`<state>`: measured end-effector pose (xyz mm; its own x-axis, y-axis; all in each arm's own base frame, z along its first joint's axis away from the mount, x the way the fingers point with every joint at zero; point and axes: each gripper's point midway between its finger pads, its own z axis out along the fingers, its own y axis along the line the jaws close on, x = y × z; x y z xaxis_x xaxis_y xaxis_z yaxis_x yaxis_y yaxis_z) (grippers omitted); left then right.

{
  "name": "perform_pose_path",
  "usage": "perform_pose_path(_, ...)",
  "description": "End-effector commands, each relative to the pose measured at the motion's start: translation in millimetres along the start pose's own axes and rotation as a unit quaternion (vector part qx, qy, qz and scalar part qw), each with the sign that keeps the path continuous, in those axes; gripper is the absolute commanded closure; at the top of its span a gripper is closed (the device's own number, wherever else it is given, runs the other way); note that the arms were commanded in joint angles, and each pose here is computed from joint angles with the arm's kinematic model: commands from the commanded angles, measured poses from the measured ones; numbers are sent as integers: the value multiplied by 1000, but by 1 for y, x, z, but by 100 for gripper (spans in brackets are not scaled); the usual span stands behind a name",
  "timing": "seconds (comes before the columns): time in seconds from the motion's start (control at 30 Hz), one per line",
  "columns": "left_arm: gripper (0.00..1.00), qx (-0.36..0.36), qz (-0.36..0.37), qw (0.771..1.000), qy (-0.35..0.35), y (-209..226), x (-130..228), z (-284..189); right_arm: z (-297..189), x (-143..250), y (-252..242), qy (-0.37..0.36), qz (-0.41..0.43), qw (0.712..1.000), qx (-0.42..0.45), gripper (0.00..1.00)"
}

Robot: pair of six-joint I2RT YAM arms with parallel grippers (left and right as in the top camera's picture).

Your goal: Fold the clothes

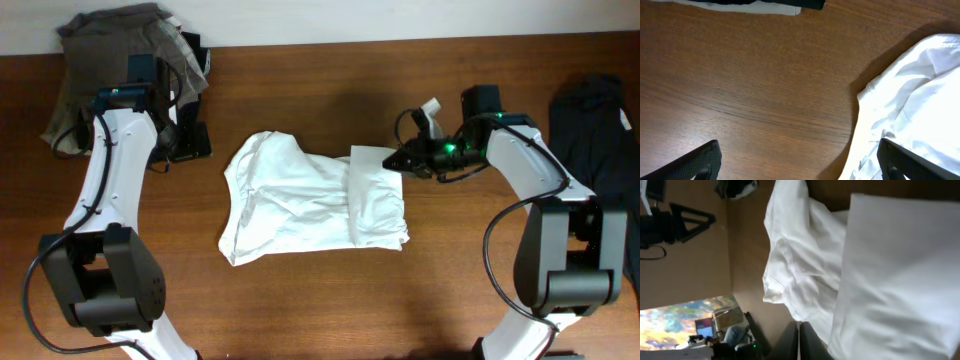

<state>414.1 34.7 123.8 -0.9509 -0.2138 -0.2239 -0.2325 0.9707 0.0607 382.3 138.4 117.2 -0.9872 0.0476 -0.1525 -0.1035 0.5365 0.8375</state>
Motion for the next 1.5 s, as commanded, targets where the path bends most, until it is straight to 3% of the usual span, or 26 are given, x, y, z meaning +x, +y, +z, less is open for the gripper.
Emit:
perform_pose_path(0.0, 1, 2, 0, 1000, 6, 1, 1, 5, 25, 0, -2, 18, 21, 1000, -12, 91)
perform_pose_path(0.23, 1, 2, 0, 1000, 7, 1, 2, 5, 75, -4, -40, 35, 43, 998, -8, 91)
perform_pose_path(0.5, 1, 2, 0, 1000, 7, 1, 2, 5, 91, -26, -80, -3, 44, 999, 25, 87)
perform_pose_path(0.63, 1, 2, 0, 1000, 7, 1, 2, 5, 66, -39, -68, -10, 57, 998, 15, 92)
perform_pose_path(0.83, 1, 2, 0, 1000, 7, 1, 2, 5, 17, -53, -4, -26, 15, 1000, -5, 93)
perform_pose_path(1.03, 1, 2, 0, 1000, 7, 1, 2, 5, 6, -5, 26, 39, -26, 999, 1, 93)
perform_pose_path(1.23, 1, 2, 0, 1000, 7, 1, 2, 5, 44, 73, -9, 129, 26, 991, 7, 92)
perform_pose_path(1.47, 1, 11, 0, 1000, 11, -2, 3, 5, 74, 120, -68, 111, 116, 986, 38, 89)
